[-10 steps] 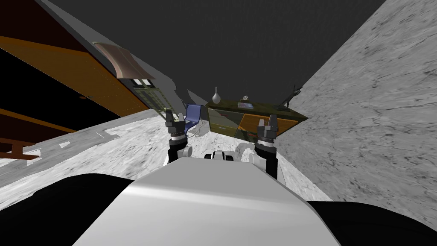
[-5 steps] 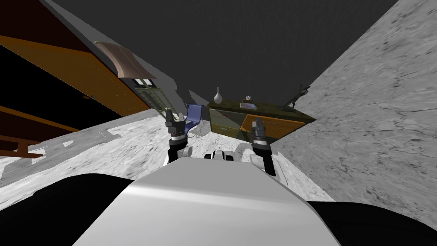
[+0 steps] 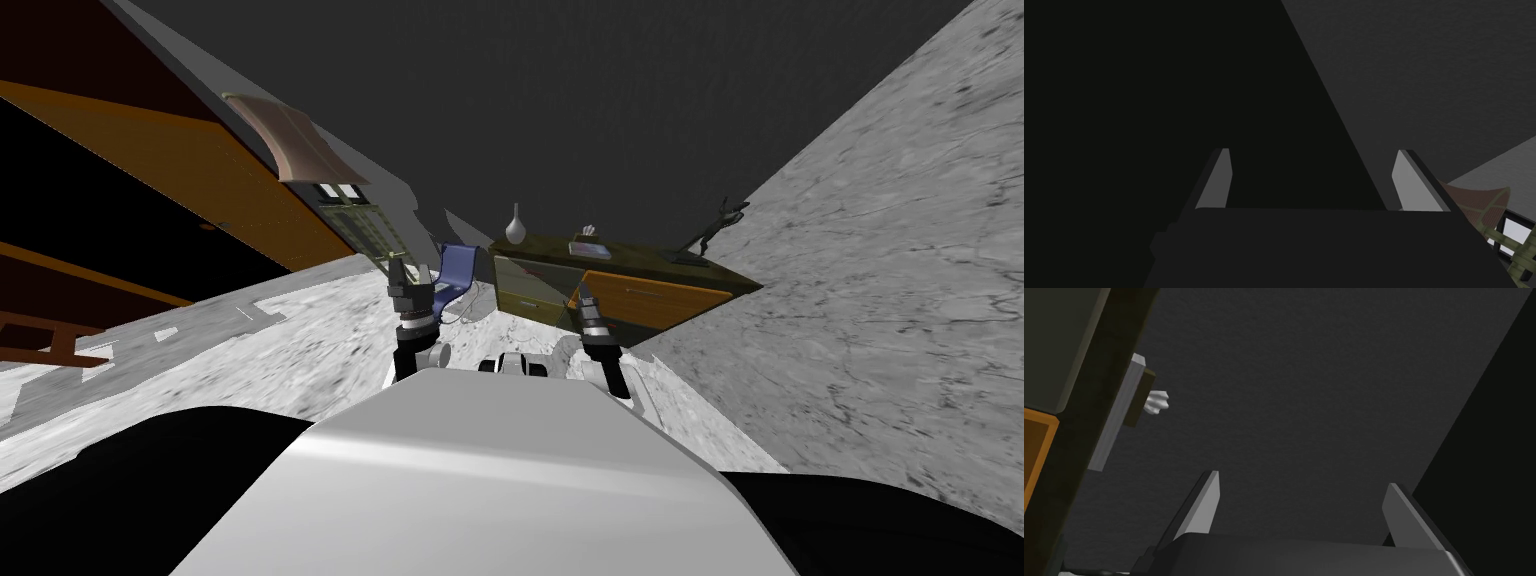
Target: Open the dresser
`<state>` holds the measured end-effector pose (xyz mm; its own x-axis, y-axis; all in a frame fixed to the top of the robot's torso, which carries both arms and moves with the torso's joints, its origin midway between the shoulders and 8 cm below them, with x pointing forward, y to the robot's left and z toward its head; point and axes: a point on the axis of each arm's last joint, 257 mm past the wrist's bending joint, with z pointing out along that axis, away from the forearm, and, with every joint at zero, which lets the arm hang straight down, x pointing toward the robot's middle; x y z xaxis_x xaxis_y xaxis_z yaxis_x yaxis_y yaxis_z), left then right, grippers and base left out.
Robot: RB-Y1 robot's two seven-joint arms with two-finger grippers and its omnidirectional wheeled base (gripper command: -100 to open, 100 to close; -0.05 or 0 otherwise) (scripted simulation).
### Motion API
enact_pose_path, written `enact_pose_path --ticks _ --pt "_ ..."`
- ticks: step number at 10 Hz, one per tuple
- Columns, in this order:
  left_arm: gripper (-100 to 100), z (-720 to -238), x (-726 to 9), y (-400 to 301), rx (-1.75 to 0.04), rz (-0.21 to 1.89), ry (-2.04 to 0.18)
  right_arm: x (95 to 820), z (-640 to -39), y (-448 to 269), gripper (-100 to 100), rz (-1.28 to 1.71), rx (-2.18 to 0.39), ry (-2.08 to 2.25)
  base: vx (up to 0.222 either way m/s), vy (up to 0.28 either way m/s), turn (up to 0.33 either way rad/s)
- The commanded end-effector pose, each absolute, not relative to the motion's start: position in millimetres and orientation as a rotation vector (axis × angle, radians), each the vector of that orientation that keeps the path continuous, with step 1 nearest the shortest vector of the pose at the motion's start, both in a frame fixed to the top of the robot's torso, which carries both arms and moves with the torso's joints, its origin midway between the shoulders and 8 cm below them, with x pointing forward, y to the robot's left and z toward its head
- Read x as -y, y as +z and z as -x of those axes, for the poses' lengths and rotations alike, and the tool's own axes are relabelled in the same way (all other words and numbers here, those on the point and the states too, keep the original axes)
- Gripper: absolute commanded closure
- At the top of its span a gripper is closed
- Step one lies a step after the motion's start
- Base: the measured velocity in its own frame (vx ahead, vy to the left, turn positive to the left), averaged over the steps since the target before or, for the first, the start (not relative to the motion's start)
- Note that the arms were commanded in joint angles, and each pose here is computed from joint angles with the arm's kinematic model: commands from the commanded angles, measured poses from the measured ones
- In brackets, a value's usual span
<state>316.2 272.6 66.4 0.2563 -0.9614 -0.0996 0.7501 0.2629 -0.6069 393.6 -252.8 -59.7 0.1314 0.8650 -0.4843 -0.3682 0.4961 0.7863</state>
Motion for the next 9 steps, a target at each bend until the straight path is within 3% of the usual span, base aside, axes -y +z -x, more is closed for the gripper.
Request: enact_pose_path --ticks 1,9 --pt "0 -316.2 -272.6 66.4 -0.508 0.493 -1.227 250.8 -408.0 -102.4 -100 -0.557 -1.230 0.880 0.103 0.070 0.043" --pt "0 -316.2 -272.6 66.4 -0.508 0.493 -1.227 255.1 -425.2 -188.4 -100 -0.505 -1.485 0.630 0.066 0.058 0.026"
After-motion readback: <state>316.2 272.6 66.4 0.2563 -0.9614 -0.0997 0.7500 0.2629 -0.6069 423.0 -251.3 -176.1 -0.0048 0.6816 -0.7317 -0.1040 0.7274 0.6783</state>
